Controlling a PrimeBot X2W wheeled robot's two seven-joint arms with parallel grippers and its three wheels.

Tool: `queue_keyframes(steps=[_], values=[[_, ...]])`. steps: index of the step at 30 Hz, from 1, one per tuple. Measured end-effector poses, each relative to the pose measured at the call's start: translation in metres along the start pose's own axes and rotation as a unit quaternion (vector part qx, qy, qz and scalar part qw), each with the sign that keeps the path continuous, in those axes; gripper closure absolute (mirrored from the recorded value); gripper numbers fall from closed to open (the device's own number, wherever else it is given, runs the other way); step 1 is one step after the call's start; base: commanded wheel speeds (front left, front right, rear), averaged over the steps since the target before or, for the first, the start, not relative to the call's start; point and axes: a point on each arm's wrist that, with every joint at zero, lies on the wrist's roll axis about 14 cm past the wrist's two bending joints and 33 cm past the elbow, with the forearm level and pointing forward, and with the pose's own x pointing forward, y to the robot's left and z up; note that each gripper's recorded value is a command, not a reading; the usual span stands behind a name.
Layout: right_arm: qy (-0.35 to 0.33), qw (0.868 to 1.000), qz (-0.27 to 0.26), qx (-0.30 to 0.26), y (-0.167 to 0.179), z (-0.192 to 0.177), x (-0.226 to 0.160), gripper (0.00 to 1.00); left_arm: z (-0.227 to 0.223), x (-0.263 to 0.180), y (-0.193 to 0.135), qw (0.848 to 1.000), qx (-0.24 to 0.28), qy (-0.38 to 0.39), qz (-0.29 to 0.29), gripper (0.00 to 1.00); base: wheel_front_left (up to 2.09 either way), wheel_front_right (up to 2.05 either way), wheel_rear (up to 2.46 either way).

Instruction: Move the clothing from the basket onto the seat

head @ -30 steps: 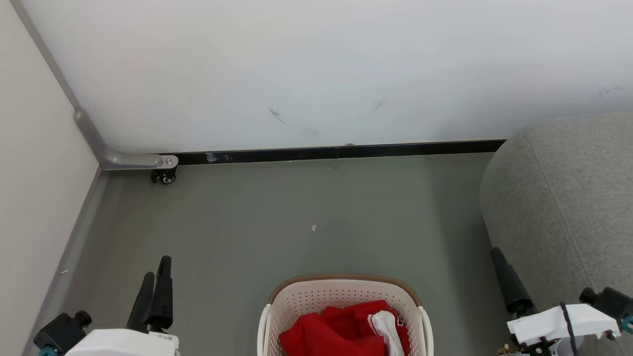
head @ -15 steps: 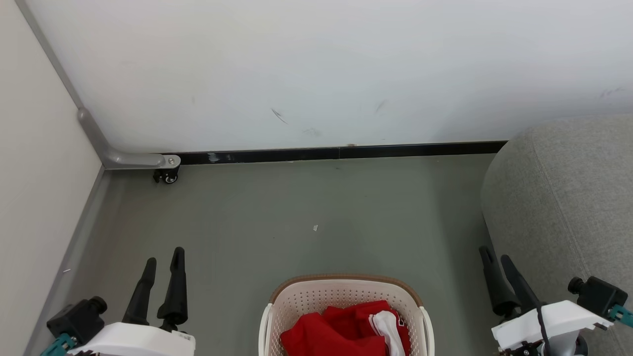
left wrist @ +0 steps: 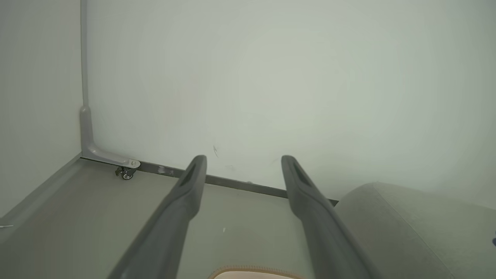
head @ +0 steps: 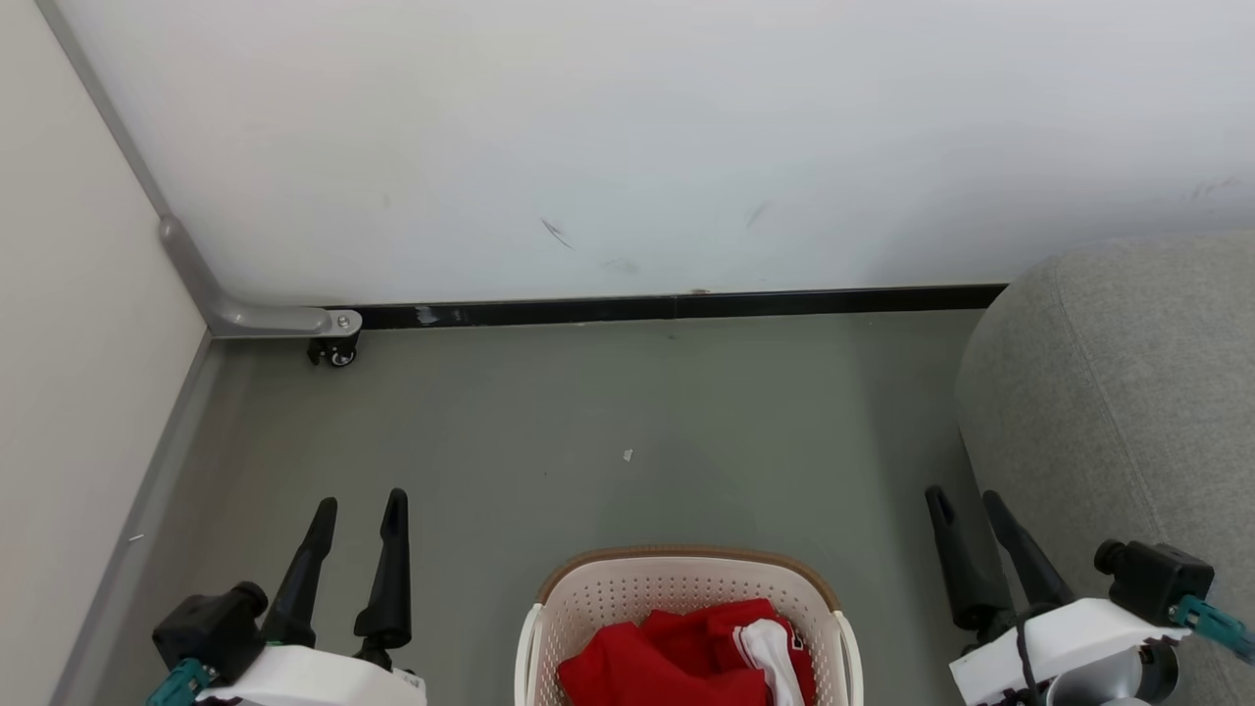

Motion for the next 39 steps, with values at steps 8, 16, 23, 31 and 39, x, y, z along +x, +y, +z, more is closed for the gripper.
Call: queue_keyframes(steps=[8, 16, 23, 31, 39], values=[[-0.011, 0.998, 0.023, -0.058, 0.011, 0.004, 0.0, 0.0, 0.005, -0.002, -0.007, 0.999, 0.049, -0.017, -0.008, 0.0, 0.0, 0.0, 0.0], [-0.021, 0.992, 0.047, -0.116, 0.023, 0.007, -0.001, 0.0, 0.012, -0.004, -0.006, 0.994, 0.1, -0.036, 0.0, 0.0, 0.0, 0.0, 0.0], [-0.028, 0.987, 0.057, -0.149, 0.027, 0.008, -0.003, 0.0, 0.009, -0.01, 0.001, 0.991, 0.131, -0.036, 0.014, 0.0, 0.0, 0.0, 0.0], [-0.024, 0.988, 0.054, -0.146, 0.025, 0.006, -0.007, 0.0, 0.004, -0.012, 0.013, 0.989, 0.137, -0.025, 0.04, 0.0, 0.0, 0.0, 0.0], [-0.024, 0.988, 0.049, -0.146, 0.022, 0.006, -0.006, 0.0, 0.0, -0.013, 0.021, 0.988, 0.14, -0.018, 0.056, 0.0, 0.0, 0.0, 0.0]])
